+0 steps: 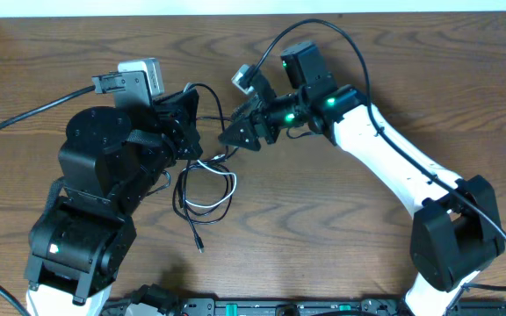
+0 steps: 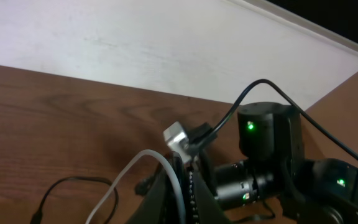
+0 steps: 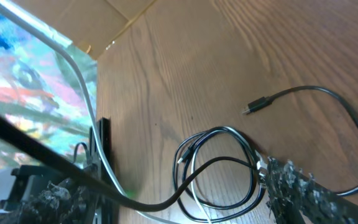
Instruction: Untangle cables
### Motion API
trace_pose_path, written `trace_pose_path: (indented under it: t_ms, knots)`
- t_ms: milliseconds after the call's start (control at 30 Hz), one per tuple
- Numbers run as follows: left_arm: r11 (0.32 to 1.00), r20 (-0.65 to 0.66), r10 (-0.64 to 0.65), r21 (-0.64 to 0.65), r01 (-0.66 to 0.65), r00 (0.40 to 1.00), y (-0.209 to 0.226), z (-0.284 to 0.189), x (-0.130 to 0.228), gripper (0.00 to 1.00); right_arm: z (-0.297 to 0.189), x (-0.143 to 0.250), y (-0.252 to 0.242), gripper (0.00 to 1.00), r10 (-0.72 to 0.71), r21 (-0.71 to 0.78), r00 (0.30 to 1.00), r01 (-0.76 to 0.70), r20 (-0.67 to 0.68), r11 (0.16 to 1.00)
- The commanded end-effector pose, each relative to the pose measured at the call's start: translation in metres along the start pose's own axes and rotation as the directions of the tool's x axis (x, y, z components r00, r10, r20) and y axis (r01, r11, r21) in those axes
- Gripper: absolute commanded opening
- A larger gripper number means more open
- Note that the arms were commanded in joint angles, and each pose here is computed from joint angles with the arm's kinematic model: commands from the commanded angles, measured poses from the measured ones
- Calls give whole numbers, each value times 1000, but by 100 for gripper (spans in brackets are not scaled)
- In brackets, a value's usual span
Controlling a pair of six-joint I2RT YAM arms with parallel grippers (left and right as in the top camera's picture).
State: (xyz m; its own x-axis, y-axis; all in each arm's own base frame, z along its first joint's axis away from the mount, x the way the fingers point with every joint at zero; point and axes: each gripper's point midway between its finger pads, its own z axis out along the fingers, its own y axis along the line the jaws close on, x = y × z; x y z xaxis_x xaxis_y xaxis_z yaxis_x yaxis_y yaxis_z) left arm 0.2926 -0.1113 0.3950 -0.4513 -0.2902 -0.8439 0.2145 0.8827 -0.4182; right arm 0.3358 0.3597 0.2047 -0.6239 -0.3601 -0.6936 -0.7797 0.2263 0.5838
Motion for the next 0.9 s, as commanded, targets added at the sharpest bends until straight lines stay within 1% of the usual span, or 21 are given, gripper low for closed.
trace_pose_path:
  t_ms: [0, 133, 200, 267, 300, 333, 367, 400, 467, 500, 533, 667, 767, 800, 867]
  knots:
    - [1000, 6, 9, 12, -9, 1000, -2, -2, -3, 8, -8, -7, 7, 82, 14, -56, 1000, -13, 22, 998]
    - [1000, 5, -14, 11, 14, 1000, -2, -2, -3, 8, 5, -6, 15, 82, -17, -51, 1000, 17, 13, 999]
    - [1000, 2, -15, 10, 15, 1000, -2, -1, -2, 8, 19, -5, 12, 80, -14, 0, 1000, 14, 5, 1000]
    - [1000, -1, -15, 9, 15, 1000, -1, -1, -2, 8, 33, -2, 1, 73, 10, 87, 1000, -10, 0, 996]
    - [1000, -2, -15, 8, 15, 1000, -1, -1, -1, 8, 36, 0, -7, 63, 26, 150, 1000, -26, 0, 988]
    - [1000, -3, -15, 8, 15, 1000, -1, -1, -1, 8, 37, 2, -20, 51, 59, 231, 998, -59, 6, 971]
    - [1000, -4, -15, 7, 15, 1000, -1, -1, -1, 8, 35, 3, -32, 38, 97, 310, 995, -99, 21, 946]
    - [1000, -7, -15, 5, 15, 1000, -1, -1, 0, 8, 29, 4, -46, 28, 137, 386, 989, -145, 47, 911]
    - [1000, -16, -16, 1, 16, 1000, 0, -1, 2, 7, 15, 2, -64, 12, 166, 481, 982, -190, 91, 856]
    - [1000, -25, -17, -4, 17, 1000, 2, 0, 4, 8, 1, -2, -72, 2, 171, 517, 978, -206, 115, 831]
    - [1000, -28, -17, -6, 17, 999, 2, 0, 5, 8, -10, -5, -75, 1, 175, 531, 976, -217, 130, 819]
    - [1000, -39, -18, -15, 18, 999, 4, 1, 8, 9, -74, -19, -83, 1, 185, 588, 958, -280, 217, 759]
    - [1000, -49, -20, -19, 19, 999, 5, 5, 9, 17, -126, -27, -83, 1, 181, 619, 940, -329, 290, 713]
    - [1000, -54, -20, -21, 19, 998, 5, 6, 10, 21, -145, -29, -81, 1, 179, 629, 931, -348, 318, 695]
    - [999, -66, -22, -27, 20, 998, 7, 9, 13, 25, -184, -29, -79, 1, 180, 643, 910, -394, 373, 657]
